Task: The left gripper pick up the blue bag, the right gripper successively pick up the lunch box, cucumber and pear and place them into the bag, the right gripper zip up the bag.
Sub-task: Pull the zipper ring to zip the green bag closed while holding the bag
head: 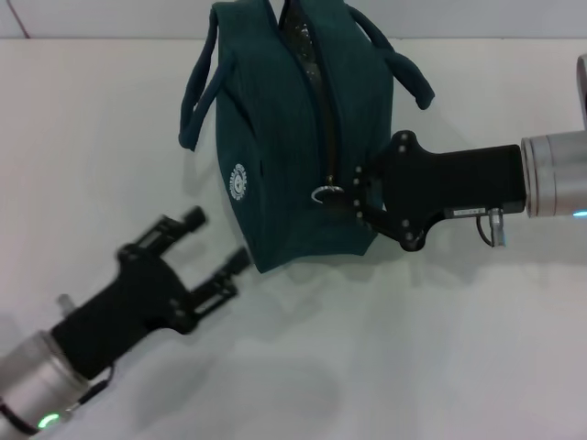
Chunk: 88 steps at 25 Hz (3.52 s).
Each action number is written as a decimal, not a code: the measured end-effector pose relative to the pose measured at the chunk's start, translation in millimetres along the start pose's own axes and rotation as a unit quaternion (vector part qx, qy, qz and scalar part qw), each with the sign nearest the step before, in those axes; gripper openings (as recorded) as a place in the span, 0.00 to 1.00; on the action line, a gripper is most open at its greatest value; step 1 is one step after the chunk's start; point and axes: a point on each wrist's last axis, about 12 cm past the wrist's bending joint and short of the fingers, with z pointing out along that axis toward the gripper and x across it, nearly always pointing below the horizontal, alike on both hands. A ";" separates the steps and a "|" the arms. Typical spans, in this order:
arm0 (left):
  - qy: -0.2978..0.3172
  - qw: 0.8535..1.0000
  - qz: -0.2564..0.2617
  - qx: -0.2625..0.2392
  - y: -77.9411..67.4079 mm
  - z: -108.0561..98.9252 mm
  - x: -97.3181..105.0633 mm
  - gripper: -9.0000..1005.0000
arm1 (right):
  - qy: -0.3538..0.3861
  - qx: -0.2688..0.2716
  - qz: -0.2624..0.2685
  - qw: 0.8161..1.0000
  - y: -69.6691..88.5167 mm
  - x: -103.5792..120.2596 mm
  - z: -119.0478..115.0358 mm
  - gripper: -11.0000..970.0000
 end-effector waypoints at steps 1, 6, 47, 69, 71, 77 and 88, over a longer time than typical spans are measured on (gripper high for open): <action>0.007 1.000 0.001 0.009 -0.6 3.2 1.1 0.78 | -0.002 0.001 0.000 1.000 -0.2 -0.4 0.0 0.03; 0.026 0.999 -0.001 0.038 -1.6 17.4 3.7 0.77 | -0.009 0.006 0.005 1.000 0.7 -0.2 -0.4 0.03; 0.032 0.993 0.103 0.049 10.8 50.7 -1.8 0.14 | -0.077 0.068 -0.007 0.995 8.7 4.7 -13.5 0.03; 0.020 0.997 0.069 0.040 19.5 67.5 -10.1 0.32 | -0.074 0.070 -0.018 0.995 4.9 4.0 -10.6 0.03; 0.023 0.997 0.068 0.035 21.3 69.3 -10.1 0.38 | -0.074 0.070 -0.018 0.995 4.5 3.7 -10.2 0.03; 0.043 0.996 0.075 0.024 26.8 75.5 -8.0 0.48 | -0.073 0.069 -0.021 0.995 2.3 2.2 -8.1 0.03; 0.043 0.994 0.097 0.026 26.2 74.6 -7.4 0.29 | -0.068 0.075 -0.022 0.995 0.0 2.7 -8.0 0.03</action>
